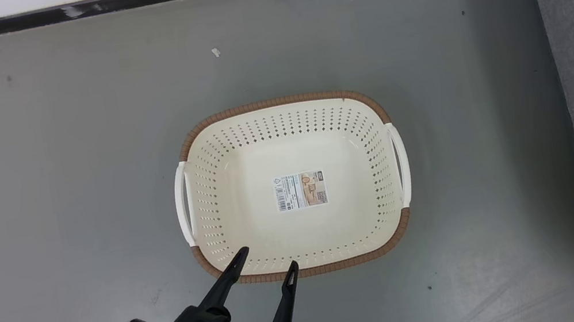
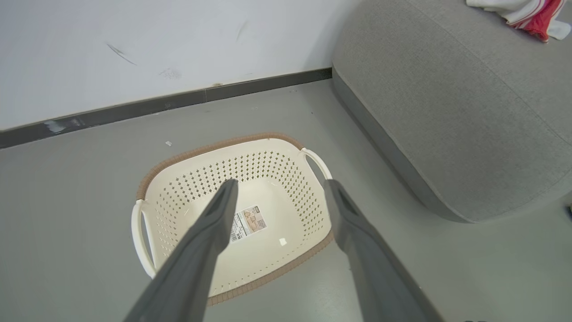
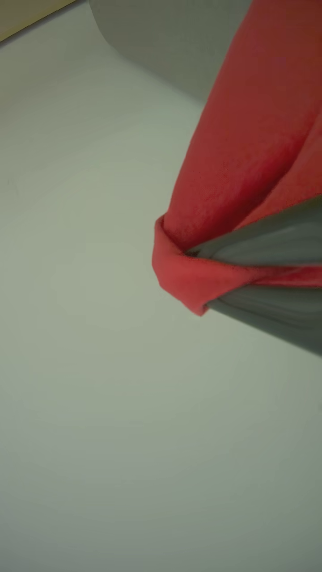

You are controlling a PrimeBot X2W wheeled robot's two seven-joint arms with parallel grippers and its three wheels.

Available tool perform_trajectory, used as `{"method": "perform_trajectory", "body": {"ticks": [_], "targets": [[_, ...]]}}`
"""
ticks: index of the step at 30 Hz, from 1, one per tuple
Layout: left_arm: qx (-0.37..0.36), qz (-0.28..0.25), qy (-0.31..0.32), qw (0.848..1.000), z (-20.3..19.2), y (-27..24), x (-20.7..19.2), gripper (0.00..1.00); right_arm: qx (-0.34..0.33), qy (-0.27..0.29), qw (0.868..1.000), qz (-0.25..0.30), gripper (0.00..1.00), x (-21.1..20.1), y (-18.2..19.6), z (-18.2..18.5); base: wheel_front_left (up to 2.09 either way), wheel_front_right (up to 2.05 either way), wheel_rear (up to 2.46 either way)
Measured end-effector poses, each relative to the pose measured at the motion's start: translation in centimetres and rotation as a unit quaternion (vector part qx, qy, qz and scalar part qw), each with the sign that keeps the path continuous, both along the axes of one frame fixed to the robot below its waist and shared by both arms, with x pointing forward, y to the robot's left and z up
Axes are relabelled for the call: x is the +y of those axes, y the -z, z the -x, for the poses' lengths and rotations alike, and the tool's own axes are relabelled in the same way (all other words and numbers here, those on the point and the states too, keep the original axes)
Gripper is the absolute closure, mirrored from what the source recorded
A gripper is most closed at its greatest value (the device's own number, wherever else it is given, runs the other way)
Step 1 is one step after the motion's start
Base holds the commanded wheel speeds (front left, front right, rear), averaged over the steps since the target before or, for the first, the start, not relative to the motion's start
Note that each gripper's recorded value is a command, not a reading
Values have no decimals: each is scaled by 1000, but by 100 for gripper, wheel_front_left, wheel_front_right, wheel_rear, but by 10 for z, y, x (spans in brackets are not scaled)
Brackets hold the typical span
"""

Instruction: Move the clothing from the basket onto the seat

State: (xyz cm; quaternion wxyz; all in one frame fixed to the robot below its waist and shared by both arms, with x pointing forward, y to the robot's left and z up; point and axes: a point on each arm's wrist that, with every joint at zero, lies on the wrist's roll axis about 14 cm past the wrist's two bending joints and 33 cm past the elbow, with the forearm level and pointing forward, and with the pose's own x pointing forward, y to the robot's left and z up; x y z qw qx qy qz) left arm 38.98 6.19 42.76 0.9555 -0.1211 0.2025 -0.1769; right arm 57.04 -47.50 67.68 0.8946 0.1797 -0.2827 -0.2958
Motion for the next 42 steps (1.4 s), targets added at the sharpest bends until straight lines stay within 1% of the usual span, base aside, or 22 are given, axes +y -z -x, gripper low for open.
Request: {"method": "perform_trajectory", "body": {"ticks": [7,15,18,23,28,29,30,32,34,35,42], "targets": [[10,1,14,1000,-3,9,-5,0,27,20,999,-2,100,-12,19,3,0,0,0],[29,5,27,999,-5,22,-11,0,57,36,998,11,100,-19,39,4,0,0,0],[39,5,32,999,-5,28,-13,0,86,38,996,4,100,-19,65,2,0,0,0],[53,3,37,998,-7,38,-14,0,153,39,987,-29,100,-17,135,6,0,0,0],[65,-4,40,997,-10,50,-13,0,189,48,979,-56,99,-16,183,16,0,0,0],[66,-4,40,997,-11,52,-13,0,192,51,978,-59,83,-16,189,17,0,0,0],[65,-4,40,997,-14,53,-13,0,193,52,978,-59,73,-16,193,17,0,0,0],[56,-3,40,998,-21,52,-14,0,195,55,978,-60,57,-16,199,18,0,0,0],[48,-4,41,998,-28,52,-15,0,191,54,978,-59,2,-14,201,17,0,0,0],[44,-4,40,998,-31,52,-15,0,188,52,979,-58,0,-12,200,15,0,0,0],[24,11,44,999,-43,48,-26,0,186,38,981,-25,0,-6,186,12,0,0,0]]}}
